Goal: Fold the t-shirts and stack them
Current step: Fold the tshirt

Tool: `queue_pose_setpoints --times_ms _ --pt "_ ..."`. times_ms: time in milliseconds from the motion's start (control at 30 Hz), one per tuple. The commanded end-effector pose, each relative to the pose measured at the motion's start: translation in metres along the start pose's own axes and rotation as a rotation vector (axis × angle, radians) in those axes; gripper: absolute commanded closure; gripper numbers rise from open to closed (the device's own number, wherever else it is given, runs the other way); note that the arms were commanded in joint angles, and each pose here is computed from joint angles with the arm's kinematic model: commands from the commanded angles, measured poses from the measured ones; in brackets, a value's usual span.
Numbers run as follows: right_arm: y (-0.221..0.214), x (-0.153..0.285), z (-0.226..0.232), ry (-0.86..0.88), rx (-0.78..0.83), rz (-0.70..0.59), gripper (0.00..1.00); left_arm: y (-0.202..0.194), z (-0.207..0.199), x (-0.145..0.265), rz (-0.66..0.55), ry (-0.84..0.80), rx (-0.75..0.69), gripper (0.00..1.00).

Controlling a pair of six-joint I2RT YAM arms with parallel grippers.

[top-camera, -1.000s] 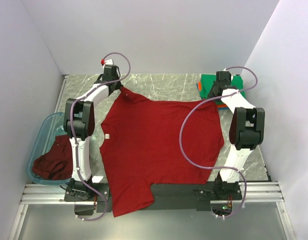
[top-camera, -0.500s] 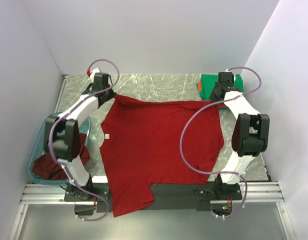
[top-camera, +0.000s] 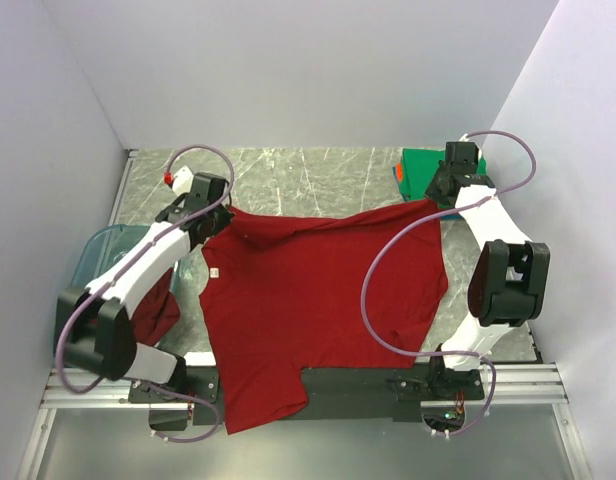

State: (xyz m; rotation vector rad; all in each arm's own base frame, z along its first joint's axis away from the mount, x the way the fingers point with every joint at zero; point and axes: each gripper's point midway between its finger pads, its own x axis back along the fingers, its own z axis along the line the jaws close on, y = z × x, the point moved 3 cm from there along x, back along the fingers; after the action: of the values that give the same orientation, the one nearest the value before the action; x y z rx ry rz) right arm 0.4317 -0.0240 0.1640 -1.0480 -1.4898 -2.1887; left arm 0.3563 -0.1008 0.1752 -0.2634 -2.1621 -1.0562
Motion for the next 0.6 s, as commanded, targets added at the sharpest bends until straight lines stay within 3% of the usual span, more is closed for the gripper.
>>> queue_pose_setpoints --times_ms 0,333,567 --pt "0.015 0.017 -0.005 -0.013 -0.009 -0.051 1.00 0.005 0.013 0.025 -0.063 0.070 0.055 1.00" --pt "0.022 0.022 -0.004 0.002 0.024 -0.063 1.00 -0.024 0.021 0.076 -0.041 0.049 0.057 1.00" --pt "0.021 0.018 -0.003 0.011 0.032 -0.056 1.00 -0.062 0.049 0.094 0.022 0.065 0.059 0.99"
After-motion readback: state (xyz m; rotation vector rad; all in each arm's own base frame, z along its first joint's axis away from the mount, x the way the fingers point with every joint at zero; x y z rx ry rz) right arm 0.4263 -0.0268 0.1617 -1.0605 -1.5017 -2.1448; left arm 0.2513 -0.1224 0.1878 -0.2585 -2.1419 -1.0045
